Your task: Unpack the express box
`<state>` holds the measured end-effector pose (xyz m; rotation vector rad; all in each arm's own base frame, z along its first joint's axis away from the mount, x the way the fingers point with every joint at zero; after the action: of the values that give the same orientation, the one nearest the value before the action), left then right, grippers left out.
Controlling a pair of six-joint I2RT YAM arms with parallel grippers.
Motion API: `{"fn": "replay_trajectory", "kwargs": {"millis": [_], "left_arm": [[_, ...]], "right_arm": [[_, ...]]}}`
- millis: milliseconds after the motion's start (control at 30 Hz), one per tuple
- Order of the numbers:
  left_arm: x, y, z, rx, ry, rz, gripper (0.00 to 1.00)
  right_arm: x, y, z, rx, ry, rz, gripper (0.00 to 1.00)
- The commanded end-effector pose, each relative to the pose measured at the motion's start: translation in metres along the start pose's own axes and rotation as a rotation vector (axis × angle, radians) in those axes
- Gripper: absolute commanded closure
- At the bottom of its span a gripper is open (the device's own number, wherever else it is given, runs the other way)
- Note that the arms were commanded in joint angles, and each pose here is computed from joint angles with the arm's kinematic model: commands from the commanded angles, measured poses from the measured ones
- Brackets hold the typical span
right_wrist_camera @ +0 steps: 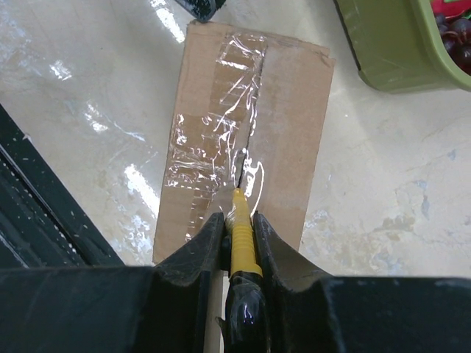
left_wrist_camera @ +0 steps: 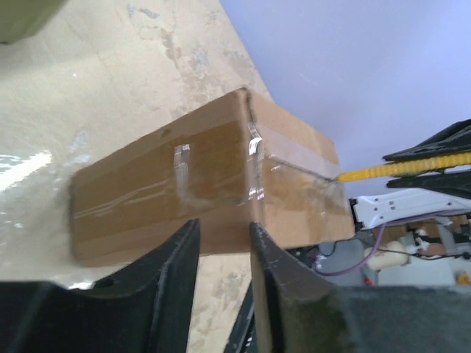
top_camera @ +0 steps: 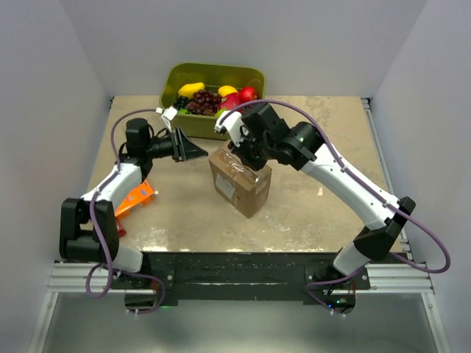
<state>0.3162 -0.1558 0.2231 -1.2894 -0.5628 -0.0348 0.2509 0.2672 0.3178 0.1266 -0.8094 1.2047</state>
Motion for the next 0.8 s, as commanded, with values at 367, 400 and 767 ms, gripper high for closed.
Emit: {"fn": "replay_trajectory", "kwargs": {"millis": [367, 400, 767], "left_arm": [[0.105, -0.044, -0.07, -0.209, -0.032, -0.237, 0.37], [0.099, -0.049, -0.078, -0.238, -0.008, -0.259, 0.37], [0.067, -0.029, -0.106, -0.243, 0.114, -0.223, 0.29]], "right_arm": [[0.032, -0.029, 0.022, -0.111, -0.158, 0.19, 1.0], [0.032, -0.029, 0.02, -0.11, -0.156, 0.195, 1.0], [0.038, -0.034, 0.004, -0.098, -0.202, 0.238, 1.0]]}}
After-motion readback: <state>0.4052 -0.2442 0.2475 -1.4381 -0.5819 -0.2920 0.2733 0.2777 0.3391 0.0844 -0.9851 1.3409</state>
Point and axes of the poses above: each gripper's point midway between its finger pads, its own z axis back along the fingers, its own y axis along the line the jaws close on, x = y × z, the point moved 4 cm from there along z, back along the fingers, and after that the axes turned 13 degrees about z, right-handed, at the moved point
